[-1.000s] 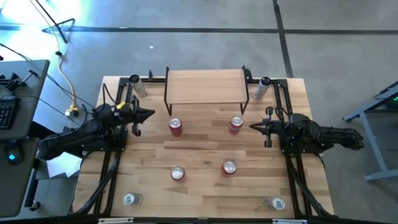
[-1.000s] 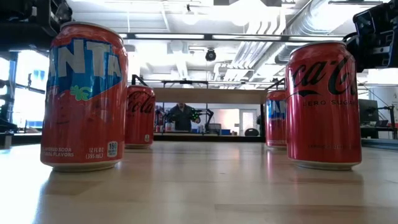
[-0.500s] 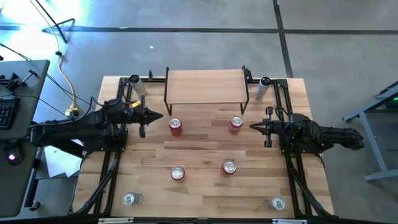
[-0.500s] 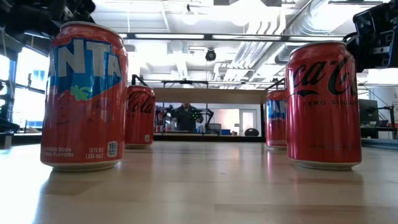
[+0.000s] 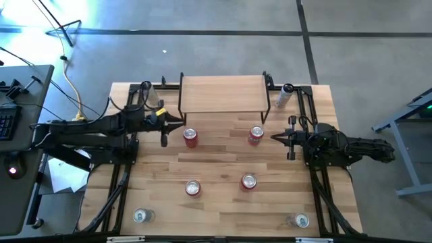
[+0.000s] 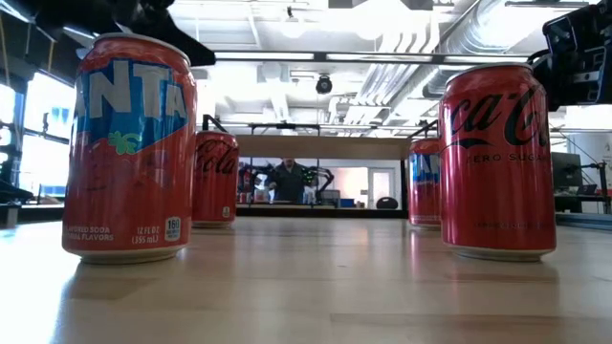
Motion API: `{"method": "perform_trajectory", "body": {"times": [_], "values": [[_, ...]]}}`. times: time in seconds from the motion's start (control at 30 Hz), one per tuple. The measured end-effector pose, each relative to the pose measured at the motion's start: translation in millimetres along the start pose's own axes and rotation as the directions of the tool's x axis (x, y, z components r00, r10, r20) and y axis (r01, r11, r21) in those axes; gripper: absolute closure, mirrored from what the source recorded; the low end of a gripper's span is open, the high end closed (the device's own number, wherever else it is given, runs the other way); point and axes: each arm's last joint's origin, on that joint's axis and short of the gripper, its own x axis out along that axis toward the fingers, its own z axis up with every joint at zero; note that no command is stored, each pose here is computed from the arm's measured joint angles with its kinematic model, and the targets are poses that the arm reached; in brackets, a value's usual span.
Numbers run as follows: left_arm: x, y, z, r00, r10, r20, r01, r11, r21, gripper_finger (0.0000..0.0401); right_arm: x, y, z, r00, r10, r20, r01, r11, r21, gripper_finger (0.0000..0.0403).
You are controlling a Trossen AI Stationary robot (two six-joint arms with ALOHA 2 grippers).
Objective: Place canned beverage on shelf
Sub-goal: Put the top red and black soda can on the shelf
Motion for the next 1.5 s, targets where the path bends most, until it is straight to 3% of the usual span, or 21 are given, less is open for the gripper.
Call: {"method": "perform_trajectory", "body": {"times": [0.37, 0.53, 0.7, 0.9, 1.0, 1.13, 1.27, 1.5], "values": [[20.5, -9.8, 10.2, 0.979, -0.029, -0.202, -0.001, 0.989, -0.148, 0.0196, 0.0, 0.0, 0.0, 1.000, 0.000, 0.000, 0.000, 1.000, 0.000, 0.0402], [26.1, -14.0, 11.6, 0.972, -0.017, -0.233, -0.023, 0.985, -0.169, 0.0162, 0.0, 0.0, 0.0, 1.000, 0.000, 0.000, 0.000, 1.000, 0.000, 0.0402], [28.2, -14.7, 8.2, 0.962, 0.064, -0.264, -0.103, 0.985, -0.137, 0.0143, 0.0, 0.0, -0.1, 1.000, 0.000, 0.000, 0.000, 1.000, 0.000, 0.0402], [27.9, -11.4, 5.8, 0.953, 0.098, -0.288, -0.143, 0.980, -0.138, 0.0126, 0.0, 0.0, 0.1, 1.000, 0.001, 0.001, -0.001, 1.000, 0.000, 0.0402], [27.4, -6.1, 6.2, 0.949, 0.068, -0.309, -0.126, 0.977, -0.173, 0.0125, 0.0, 0.1, -0.1, 1.000, 0.000, 0.000, 0.000, 1.000, 0.000, 0.0402], [25.0, 3.0, 17.8, 0.938, 0.051, -0.343, -0.129, 0.969, -0.211, 0.0127, 0.0, 0.0, 0.0, 1.000, 0.000, 0.000, 0.000, 1.000, 0.000, 0.0402], [21.3, 10.2, 35.1, 0.941, 0.067, -0.333, -0.133, 0.975, -0.180, 0.0128, 0.0, 0.0, 0.0, 1.000, 0.000, 0.000, 0.000, 1.000, 0.000, 0.0402], [19.2, 14.7, 58.1, 0.931, 0.001, -0.364, -0.076, 0.979, -0.191, 0.0180, 0.0, 0.0, 0.1, 1.000, 0.000, 0.000, 0.000, 1.000, 0.000, 0.0402]]}}
